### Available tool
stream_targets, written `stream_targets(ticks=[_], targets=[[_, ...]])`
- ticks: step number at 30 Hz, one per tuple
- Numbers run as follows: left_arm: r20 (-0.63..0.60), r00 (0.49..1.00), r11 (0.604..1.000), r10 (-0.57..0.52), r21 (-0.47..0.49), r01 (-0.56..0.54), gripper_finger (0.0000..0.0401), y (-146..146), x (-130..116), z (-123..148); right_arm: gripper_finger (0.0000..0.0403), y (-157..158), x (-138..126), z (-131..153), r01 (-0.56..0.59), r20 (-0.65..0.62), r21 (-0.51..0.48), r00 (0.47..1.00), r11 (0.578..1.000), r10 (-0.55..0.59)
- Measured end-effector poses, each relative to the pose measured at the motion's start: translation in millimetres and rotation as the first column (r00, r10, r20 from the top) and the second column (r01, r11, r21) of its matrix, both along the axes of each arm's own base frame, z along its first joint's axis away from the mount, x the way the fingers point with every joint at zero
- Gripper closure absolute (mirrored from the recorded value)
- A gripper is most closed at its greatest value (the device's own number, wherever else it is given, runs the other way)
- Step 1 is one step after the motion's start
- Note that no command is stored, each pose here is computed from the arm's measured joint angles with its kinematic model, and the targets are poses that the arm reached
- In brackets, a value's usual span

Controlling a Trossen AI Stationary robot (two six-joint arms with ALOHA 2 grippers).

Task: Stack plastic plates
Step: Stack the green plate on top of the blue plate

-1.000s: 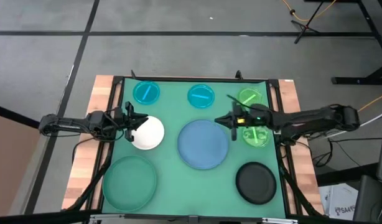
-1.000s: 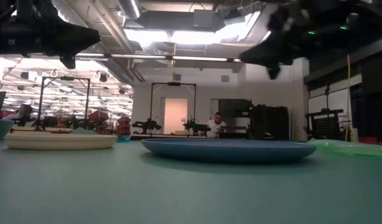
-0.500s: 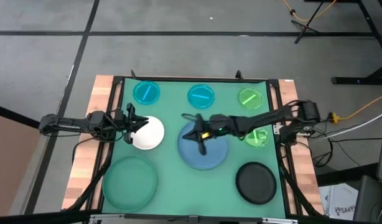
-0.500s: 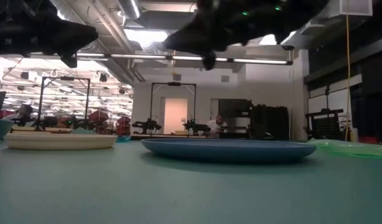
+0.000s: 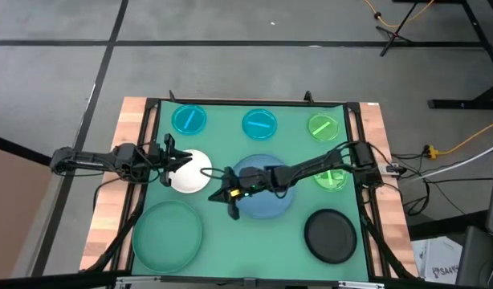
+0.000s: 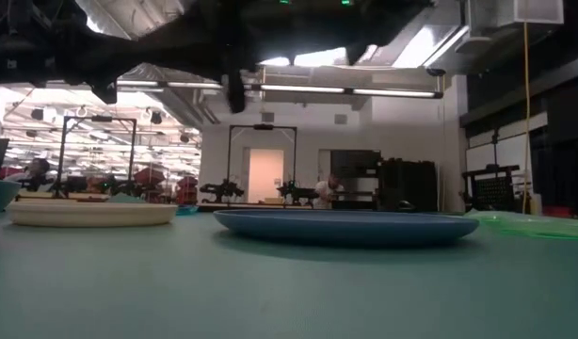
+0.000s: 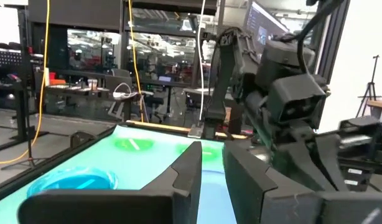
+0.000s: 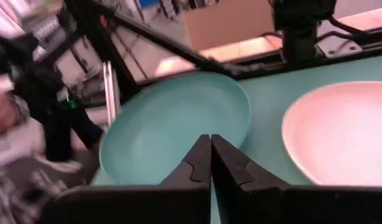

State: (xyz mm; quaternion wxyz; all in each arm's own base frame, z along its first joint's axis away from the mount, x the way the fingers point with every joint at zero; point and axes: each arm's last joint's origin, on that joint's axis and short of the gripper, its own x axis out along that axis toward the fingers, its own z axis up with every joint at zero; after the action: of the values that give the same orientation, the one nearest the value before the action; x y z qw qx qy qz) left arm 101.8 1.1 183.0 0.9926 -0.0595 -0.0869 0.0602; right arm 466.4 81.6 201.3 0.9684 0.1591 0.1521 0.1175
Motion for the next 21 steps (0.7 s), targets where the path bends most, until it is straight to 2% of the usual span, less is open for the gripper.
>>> stream_targets(ticks=[5,11,15,21], targets=[[-0.005,1.000,1.000,0.000,0.000,0.000,0.0340,0,0,0,0.0367,10,20,-11,0.005,-0.011,0.050,1.000,0.999,-0.005],[-0.005,1.000,1.000,0.000,0.001,0.000,0.0340,0,0,0,0.0272,22,37,-22,0.038,-0.047,0.122,0.998,0.992,-0.032],[-0.006,1.000,1.000,-0.001,0.001,0.001,0.0340,0,0,-1,0.0216,26,48,-34,0.107,-0.095,0.158,0.991,0.982,-0.093],[-0.006,1.000,1.000,-0.002,0.001,0.002,0.0340,0,0,-1,0.0179,43,61,-49,0.124,-0.177,0.158,0.980,0.980,-0.095]])
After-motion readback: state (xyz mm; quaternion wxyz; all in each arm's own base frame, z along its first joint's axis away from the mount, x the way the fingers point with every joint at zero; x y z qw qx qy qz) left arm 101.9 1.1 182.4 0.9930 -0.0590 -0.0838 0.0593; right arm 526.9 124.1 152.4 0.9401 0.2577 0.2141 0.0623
